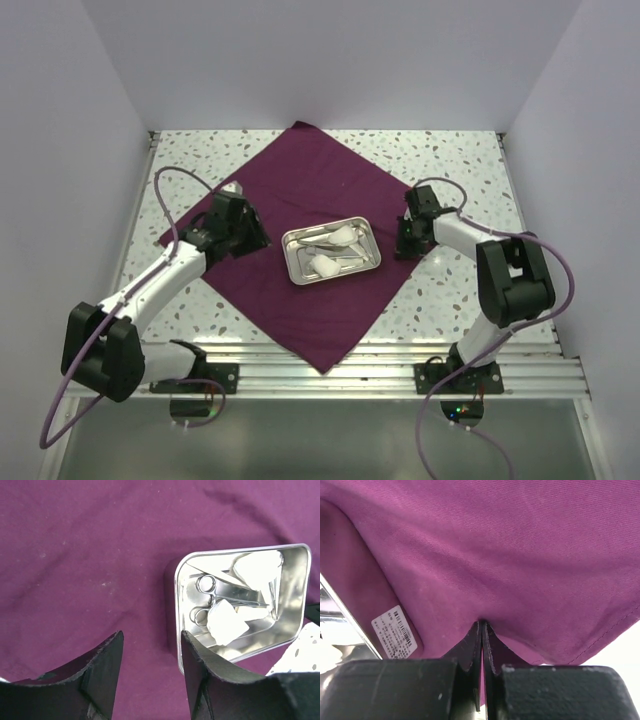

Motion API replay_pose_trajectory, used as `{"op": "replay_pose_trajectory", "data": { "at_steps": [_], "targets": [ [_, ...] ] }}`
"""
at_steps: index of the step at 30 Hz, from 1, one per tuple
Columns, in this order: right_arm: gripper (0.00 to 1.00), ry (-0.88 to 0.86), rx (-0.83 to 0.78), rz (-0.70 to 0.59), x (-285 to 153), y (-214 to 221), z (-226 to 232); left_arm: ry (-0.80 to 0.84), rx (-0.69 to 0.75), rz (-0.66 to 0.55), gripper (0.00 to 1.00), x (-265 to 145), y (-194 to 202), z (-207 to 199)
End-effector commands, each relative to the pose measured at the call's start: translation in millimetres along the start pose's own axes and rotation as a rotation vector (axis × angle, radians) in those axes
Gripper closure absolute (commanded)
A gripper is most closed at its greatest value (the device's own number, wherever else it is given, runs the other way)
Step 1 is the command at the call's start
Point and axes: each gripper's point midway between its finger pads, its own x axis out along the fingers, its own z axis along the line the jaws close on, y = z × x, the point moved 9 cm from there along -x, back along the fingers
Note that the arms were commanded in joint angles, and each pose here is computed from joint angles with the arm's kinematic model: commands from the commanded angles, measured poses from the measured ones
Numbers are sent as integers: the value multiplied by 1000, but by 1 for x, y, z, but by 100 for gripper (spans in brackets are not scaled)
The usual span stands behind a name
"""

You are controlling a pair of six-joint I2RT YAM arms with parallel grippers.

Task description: Prepare the surgical pack

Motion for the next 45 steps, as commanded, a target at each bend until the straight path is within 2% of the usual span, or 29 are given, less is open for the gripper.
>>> {"op": "replay_pose_trajectory", "data": {
  "at_steps": [1, 7, 12, 14, 15, 17, 18, 21, 23, 27, 28, 34, 35, 39, 41, 43, 45],
  "targets": [
    [100, 34, -10, 20, 7, 17, -2, 17, -10, -85, 46, -19, -18, -9],
    [100, 15, -1, 52, -7, 41, -7, 4, 4, -83, 47, -21, -23, -11],
    [100, -39, -13, 64, -16, 49, 0, 35, 42, -62, 43, -11, -23, -15],
    [88, -22, -42, 39, -21, 44, -1, 43, 55, -29, 42, -6, -23, -17],
    [70, -12, -55, -22, -31, 32, 2, 35, 65, -10, 42, 1, -22, -17],
    [61, 2, -68, -70, -48, 19, 6, 42, 66, -7, 41, 10, -18, -16],
    [47, -24, -74, -127, -61, 3, 14, 42, 65, -8, 41, 14, -18, -15],
    [17, -41, -81, -160, -76, -22, 26, 76, 71, 44, 40, 26, -13, -20],
    [13, -58, -104, -171, -81, -33, 32, 78, 74, 54, 40, 33, -10, -20],
    [14, -192, -144, -170, -79, -54, 53, 79, 66, 67, 40, 48, -9, -22],
    [15, -176, -139, -107, -64, -54, 54, 80, 64, 74, 40, 51, -7, -22],
    [23, -191, -165, -61, -38, -55, 67, 68, 51, 122, 41, 73, 2, -23],
    [29, -182, -167, -38, -29, -56, 67, 59, 50, 130, 42, 78, 5, -22],
    [38, -181, -181, 1, -13, -50, 71, 85, 52, 145, 43, 86, 8, -29],
    [46, -176, -183, 18, -7, -46, 72, 80, 52, 158, 44, 91, 11, -31],
    [51, -178, -187, 31, -3, -43, 75, 78, 49, 182, 50, 96, 14, -31],
    [60, -183, -192, 40, 0, -42, 77, 81, 46, 183, 58, 98, 14, -32]
  ]
}}
